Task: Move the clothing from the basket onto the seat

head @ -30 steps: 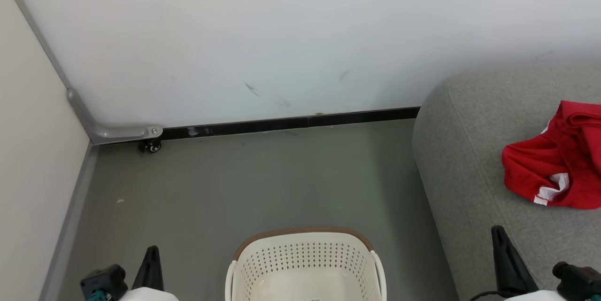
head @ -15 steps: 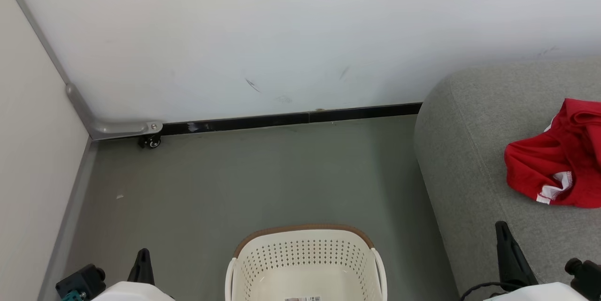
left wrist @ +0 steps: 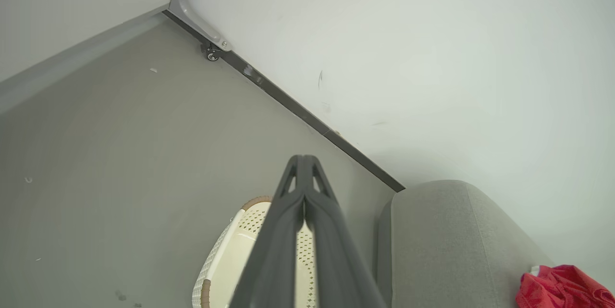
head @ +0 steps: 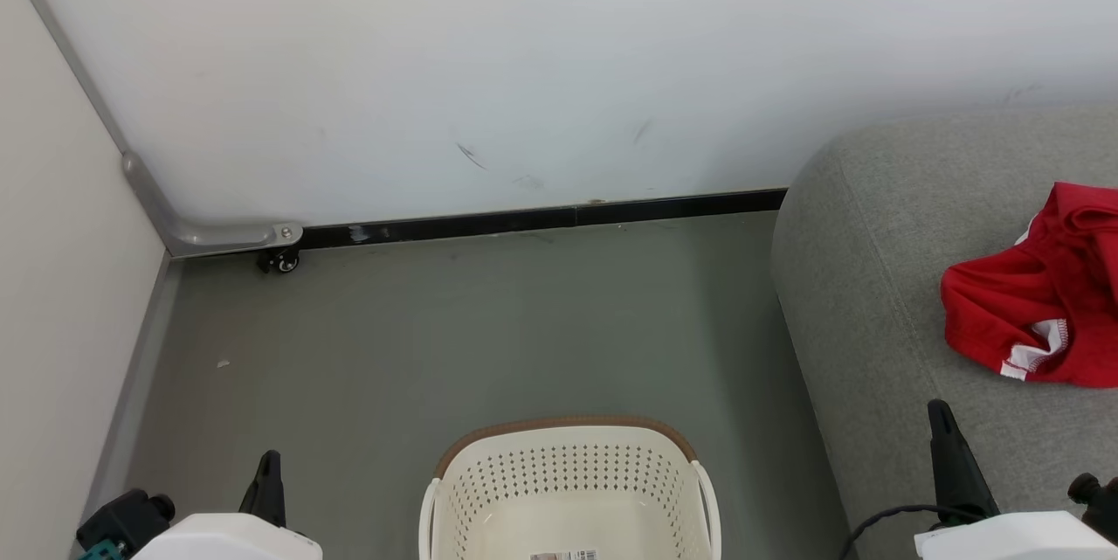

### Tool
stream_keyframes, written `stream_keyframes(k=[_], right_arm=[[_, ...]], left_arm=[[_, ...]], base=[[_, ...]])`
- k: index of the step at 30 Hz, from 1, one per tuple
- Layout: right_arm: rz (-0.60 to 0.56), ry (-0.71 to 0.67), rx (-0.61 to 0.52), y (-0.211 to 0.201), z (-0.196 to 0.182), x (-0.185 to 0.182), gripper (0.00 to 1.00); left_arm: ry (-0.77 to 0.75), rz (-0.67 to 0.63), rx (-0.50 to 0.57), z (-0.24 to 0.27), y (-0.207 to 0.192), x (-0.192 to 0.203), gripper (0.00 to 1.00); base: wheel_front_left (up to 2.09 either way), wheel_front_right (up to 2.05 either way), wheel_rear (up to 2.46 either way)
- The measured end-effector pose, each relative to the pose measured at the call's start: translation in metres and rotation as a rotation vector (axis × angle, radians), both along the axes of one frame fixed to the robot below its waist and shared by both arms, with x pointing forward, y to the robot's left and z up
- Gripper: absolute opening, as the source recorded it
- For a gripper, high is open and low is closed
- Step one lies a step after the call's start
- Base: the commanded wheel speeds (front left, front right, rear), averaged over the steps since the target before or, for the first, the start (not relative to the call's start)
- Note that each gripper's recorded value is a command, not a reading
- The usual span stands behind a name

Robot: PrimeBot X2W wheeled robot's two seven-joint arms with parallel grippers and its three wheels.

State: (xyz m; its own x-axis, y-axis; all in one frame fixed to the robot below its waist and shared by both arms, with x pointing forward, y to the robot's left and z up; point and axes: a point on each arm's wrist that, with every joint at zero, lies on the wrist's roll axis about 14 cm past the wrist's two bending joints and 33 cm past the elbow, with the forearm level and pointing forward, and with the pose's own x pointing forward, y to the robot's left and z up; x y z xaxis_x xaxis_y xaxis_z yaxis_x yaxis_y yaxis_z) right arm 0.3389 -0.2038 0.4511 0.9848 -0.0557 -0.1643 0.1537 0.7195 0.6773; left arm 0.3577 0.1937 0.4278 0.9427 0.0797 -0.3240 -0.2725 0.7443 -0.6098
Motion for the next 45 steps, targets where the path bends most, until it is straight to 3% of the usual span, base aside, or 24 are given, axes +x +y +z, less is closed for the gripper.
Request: stream_keyframes(k=[45], right_arm=[[-0.071, -0.077, 0.640, -0.001, 0.020, 0.026, 0.00]], left_arm=[[-0.166, 0.071, -0.675, 0.034, -0.004, 0.015, 0.00]], base=[[0.00, 0.00, 0.00]])
